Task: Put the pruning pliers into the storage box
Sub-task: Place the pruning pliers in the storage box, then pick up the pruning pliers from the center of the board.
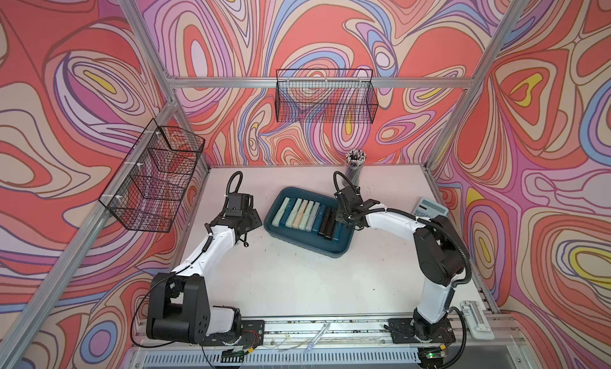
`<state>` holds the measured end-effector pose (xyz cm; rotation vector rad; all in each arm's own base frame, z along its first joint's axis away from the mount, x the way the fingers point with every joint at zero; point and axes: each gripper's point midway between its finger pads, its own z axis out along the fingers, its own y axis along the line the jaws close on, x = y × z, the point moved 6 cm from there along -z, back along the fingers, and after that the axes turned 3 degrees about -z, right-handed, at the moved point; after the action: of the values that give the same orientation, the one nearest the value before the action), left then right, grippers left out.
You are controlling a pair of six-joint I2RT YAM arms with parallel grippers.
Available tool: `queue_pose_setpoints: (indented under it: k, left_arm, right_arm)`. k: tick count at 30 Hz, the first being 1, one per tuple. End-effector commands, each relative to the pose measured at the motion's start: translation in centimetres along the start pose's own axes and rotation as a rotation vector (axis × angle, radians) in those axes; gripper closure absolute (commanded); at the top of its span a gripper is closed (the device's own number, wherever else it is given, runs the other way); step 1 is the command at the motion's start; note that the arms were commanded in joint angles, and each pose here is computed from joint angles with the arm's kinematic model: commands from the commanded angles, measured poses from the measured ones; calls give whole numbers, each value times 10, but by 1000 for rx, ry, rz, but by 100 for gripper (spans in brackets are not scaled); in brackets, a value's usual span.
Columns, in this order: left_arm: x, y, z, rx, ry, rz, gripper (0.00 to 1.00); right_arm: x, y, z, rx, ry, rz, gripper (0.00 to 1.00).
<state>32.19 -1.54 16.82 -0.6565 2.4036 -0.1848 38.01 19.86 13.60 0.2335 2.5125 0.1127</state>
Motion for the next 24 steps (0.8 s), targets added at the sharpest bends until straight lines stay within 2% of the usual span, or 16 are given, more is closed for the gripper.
queue_pose_setpoints:
  k: [1,10,15,24]
  left_arm:
    - [-11,13,-7,-60,-32,-35,38]
    - [-7,51,7,-186,9,-89,31]
    - [-2,57,23,-242,86,-77,31]
    - [3,67,42,-308,160,-69,31]
  right_arm:
    - [-18,-6,-23,17,-89,-18,79]
    - [-33,-14,-48,9,-193,-34,73]
    - [-33,-16,-48,-37,-194,-31,73]
    - [-25,-15,-38,-100,-165,-11,73]
